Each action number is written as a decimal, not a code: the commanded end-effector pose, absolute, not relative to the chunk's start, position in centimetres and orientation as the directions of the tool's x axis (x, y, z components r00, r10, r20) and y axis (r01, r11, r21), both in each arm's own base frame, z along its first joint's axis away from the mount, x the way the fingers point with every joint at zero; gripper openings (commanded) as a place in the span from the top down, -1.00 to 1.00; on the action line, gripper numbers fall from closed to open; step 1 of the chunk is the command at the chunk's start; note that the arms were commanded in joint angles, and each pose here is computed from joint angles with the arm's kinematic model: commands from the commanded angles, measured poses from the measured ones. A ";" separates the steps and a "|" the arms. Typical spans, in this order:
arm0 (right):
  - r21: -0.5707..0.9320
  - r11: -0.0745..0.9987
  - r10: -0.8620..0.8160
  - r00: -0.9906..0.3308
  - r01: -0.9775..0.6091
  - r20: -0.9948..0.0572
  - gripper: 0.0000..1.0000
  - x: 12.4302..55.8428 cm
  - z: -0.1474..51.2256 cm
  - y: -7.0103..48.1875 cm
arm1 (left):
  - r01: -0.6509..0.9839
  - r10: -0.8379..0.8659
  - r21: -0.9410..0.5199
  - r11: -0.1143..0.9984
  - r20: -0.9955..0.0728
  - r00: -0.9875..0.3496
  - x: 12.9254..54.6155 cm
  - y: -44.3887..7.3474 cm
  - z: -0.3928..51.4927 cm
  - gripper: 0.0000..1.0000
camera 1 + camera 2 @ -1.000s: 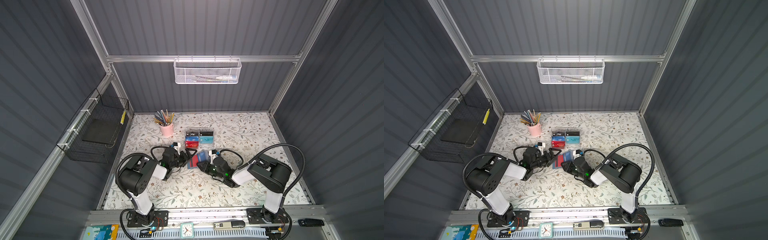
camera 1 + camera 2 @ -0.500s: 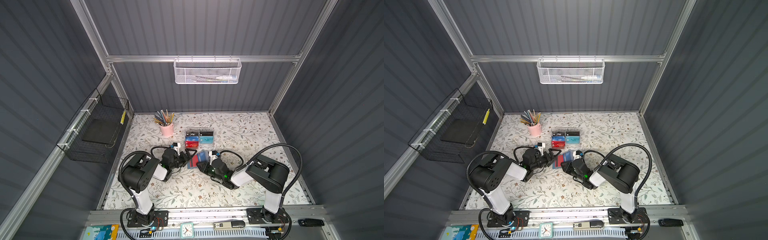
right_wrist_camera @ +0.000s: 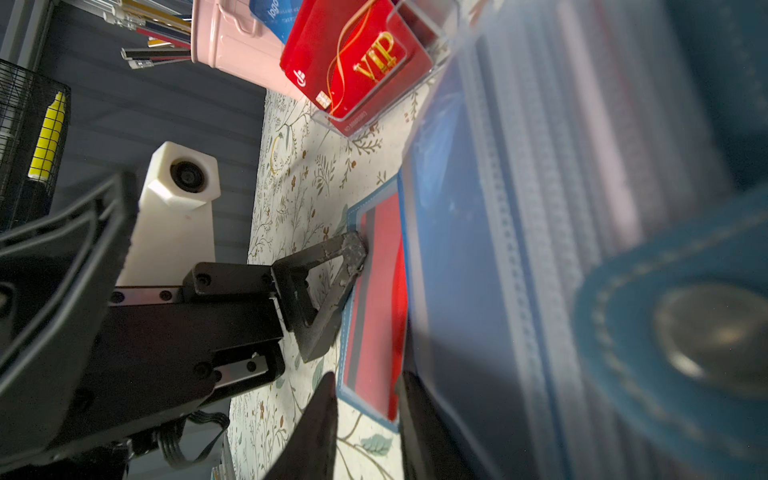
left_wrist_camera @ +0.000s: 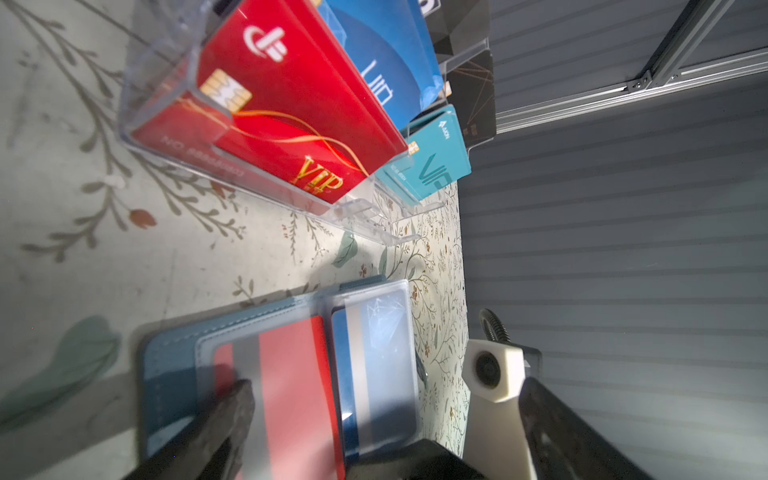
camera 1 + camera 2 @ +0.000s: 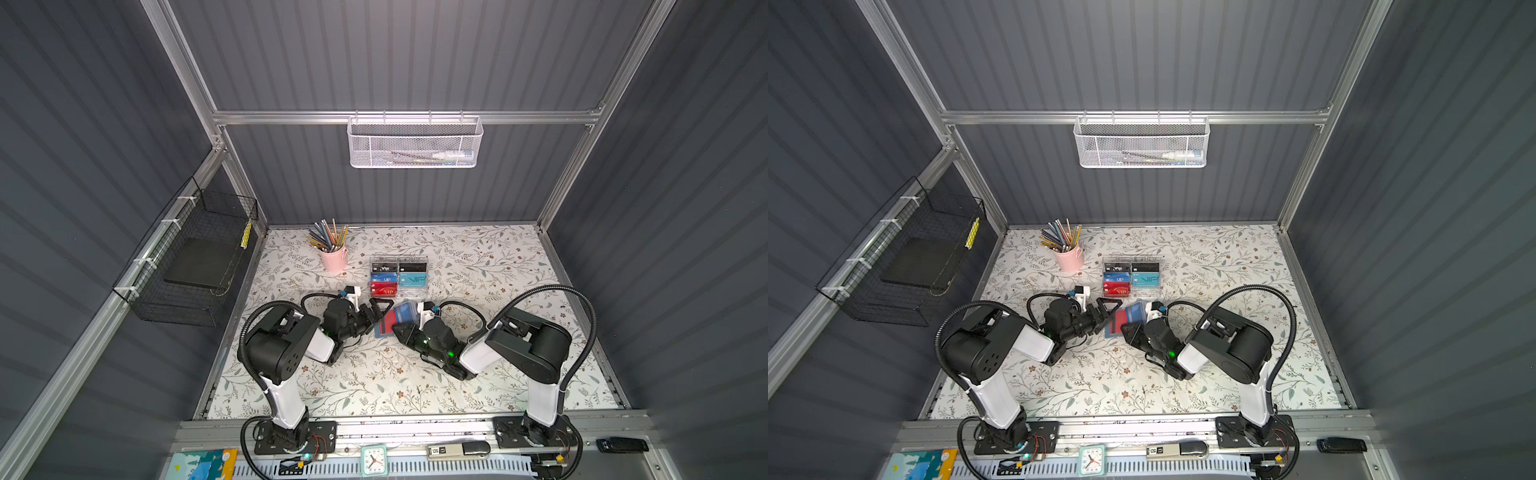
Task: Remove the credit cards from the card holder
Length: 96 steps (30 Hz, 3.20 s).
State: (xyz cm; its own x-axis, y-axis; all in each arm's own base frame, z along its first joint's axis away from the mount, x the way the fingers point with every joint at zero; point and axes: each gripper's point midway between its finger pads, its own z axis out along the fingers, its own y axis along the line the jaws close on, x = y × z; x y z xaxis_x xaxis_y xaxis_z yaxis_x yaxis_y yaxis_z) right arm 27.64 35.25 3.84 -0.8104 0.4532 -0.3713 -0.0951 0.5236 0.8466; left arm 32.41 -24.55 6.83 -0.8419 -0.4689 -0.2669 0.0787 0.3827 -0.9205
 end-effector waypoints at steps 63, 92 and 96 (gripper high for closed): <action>0.784 0.620 0.479 -0.783 -0.018 -0.397 0.53 27.2 1.1 32.2 | -0.065 -0.441 -0.887 0.457 -0.162 -0.883 29.7 -23.6 2.3 -1.00; 0.809 0.585 0.461 -0.797 -0.056 -0.389 0.45 27.5 3.2 34.0 | -0.070 -0.448 -0.891 0.448 -0.156 -0.881 29.8 -23.6 2.1 -1.00; 0.805 0.591 0.462 -0.798 -0.048 -0.387 0.45 27.7 2.9 33.9 | -0.066 -0.443 -0.887 0.457 -0.162 -0.881 29.6 -23.5 2.1 -1.00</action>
